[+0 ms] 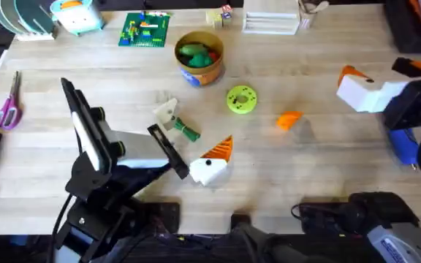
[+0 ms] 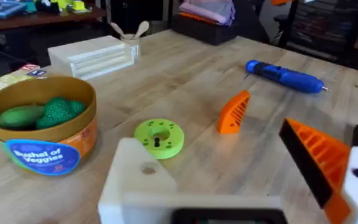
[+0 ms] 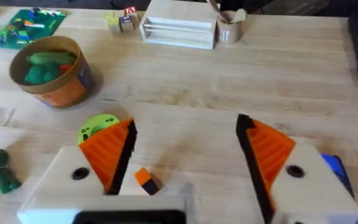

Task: Pick up the gripper from the table and insert it into the empty holder that is missing its gripper. Then pick up a screw, insert it into the mounting hole, and use the screwdriver to tighten it. Finally, clean up the table by picking up the vegetable and placing it into the bucket.

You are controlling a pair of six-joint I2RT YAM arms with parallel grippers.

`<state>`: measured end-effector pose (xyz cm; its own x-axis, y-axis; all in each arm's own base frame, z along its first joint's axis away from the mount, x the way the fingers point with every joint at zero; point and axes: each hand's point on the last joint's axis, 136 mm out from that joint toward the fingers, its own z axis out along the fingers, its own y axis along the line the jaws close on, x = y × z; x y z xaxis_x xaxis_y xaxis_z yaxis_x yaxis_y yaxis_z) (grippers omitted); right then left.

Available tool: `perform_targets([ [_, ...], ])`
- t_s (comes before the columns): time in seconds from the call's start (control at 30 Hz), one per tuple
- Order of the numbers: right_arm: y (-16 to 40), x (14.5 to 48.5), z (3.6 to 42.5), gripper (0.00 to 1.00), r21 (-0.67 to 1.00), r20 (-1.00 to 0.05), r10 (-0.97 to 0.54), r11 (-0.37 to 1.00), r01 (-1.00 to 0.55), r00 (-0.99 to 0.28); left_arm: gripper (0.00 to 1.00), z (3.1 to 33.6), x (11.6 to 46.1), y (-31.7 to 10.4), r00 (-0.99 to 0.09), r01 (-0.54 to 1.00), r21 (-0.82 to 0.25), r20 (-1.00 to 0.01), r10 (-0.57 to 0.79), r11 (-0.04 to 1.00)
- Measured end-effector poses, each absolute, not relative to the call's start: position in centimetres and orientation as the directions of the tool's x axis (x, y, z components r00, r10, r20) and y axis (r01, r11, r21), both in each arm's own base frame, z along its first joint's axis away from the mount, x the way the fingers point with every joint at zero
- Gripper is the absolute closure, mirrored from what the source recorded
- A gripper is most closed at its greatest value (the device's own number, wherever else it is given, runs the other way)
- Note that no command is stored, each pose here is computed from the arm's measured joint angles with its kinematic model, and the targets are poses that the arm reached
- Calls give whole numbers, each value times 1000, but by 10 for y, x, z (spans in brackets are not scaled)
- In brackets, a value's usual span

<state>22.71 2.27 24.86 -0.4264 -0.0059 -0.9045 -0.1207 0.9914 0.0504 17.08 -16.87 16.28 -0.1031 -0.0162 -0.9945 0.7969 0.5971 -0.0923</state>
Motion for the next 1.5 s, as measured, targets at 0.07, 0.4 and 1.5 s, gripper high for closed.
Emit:
perform_targets([
  [0.07,23,227,249,10,50,-905,-6,991,-121,-426,8,163,170,-169,-106,801,-95,-994,-17,591],
  [0.4,23,227,249,11,50,-905,-6,991,-121,-426,8,163,168,-171,-106,810,-96,-994,-17,578],
  [1.5,63,207,164,10,91,-610,-239,926,-366,-755,8,163,168,-171,-106,810,-96,-994,-17,578],
])
